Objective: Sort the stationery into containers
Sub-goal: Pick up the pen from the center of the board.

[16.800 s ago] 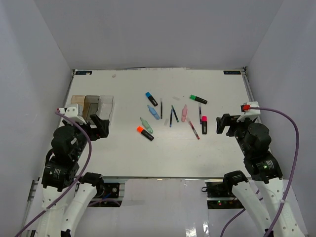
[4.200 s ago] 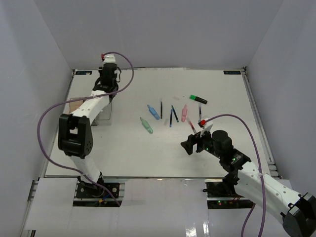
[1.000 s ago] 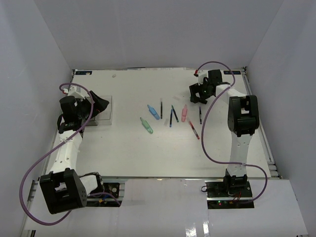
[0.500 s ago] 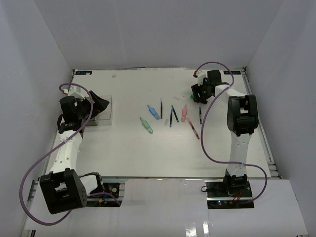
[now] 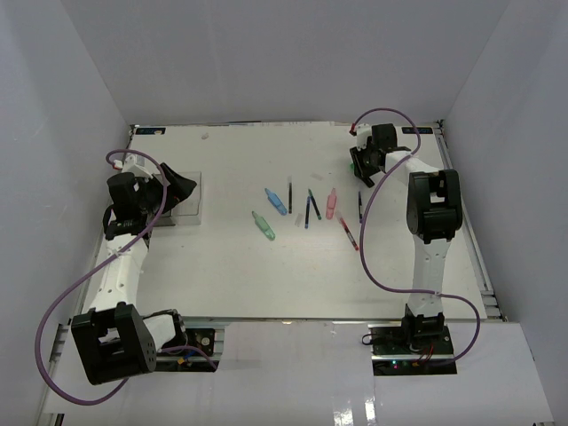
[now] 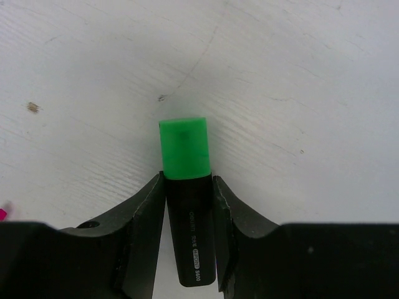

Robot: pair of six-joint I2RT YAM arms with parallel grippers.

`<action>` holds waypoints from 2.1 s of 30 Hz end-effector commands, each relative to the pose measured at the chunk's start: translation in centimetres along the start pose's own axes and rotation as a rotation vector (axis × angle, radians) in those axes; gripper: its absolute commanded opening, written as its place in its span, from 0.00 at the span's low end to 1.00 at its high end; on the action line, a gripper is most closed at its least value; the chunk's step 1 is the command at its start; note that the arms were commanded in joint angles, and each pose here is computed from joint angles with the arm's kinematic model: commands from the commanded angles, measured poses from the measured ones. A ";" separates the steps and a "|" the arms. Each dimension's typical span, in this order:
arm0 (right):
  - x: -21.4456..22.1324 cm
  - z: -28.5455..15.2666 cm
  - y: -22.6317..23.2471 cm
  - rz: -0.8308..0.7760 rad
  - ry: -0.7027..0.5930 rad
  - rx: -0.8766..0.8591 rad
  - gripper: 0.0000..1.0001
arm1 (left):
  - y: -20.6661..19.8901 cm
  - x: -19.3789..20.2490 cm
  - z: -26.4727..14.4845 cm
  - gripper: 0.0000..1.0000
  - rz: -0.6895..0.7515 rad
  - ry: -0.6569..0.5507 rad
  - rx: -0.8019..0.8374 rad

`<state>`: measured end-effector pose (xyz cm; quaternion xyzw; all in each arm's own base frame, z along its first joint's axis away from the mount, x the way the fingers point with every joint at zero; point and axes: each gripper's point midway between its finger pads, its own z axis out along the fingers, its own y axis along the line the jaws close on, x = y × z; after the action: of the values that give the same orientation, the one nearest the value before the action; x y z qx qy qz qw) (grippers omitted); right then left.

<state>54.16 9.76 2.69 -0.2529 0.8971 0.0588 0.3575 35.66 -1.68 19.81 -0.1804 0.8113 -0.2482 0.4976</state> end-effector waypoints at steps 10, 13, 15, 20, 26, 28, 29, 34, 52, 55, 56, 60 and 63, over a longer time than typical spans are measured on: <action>-6.3 -9.5 4.1 0.112 -0.249 0.015 0.22 | -6.3 -0.6 -0.8 0.98 -0.032 0.020 0.166; -6.7 -11.4 9.5 0.061 -0.291 -0.043 0.22 | -9.2 0.0 -1.1 0.98 -0.033 0.028 0.204; -6.6 -12.8 13.8 0.004 -0.324 -0.080 0.22 | -11.9 1.5 -1.3 0.98 -0.023 0.055 0.241; -7.2 -16.7 23.0 -0.071 -0.446 -0.226 0.22 | -16.9 5.1 -1.3 0.98 -0.049 0.117 0.284; -5.8 -20.5 29.7 -0.060 -0.527 -0.397 0.22 | -20.7 8.9 -0.9 0.95 -0.041 0.143 0.268; -6.1 -22.0 30.8 -0.051 -0.579 -0.429 0.22 | -21.3 10.2 -0.6 0.93 -0.031 0.149 0.252; -5.4 -21.9 31.1 -0.043 -0.573 -0.437 0.22 | -21.4 10.2 -0.4 0.91 -0.037 0.131 0.232; -5.0 -23.4 32.3 0.018 -0.618 -0.497 0.22 | -22.4 12.7 0.5 0.85 -0.012 0.158 0.211; -3.9 -24.9 32.4 0.097 -0.671 -0.548 0.25 | -24.4 15.9 1.1 0.29 0.007 0.201 0.244; -4.0 -25.0 32.4 0.101 -0.674 -0.546 0.30 | -24.4 15.6 1.0 0.16 0.017 0.190 0.245; -3.9 -25.0 32.3 0.102 -0.671 -0.543 0.41 | -24.3 15.6 1.0 0.12 0.034 0.184 0.242; -3.5 -25.0 32.1 0.100 -0.659 -0.534 0.77 | -23.0 14.6 1.1 0.08 0.110 0.138 0.187; -2.7 -24.8 31.8 0.094 -0.639 -0.517 0.98 | -21.5 12.8 1.3 0.08 0.177 0.071 0.110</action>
<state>25.02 31.70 19.23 -0.2663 0.7192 0.3740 0.5215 30.96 -28.60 19.68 -0.0712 0.8424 -0.2991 0.4425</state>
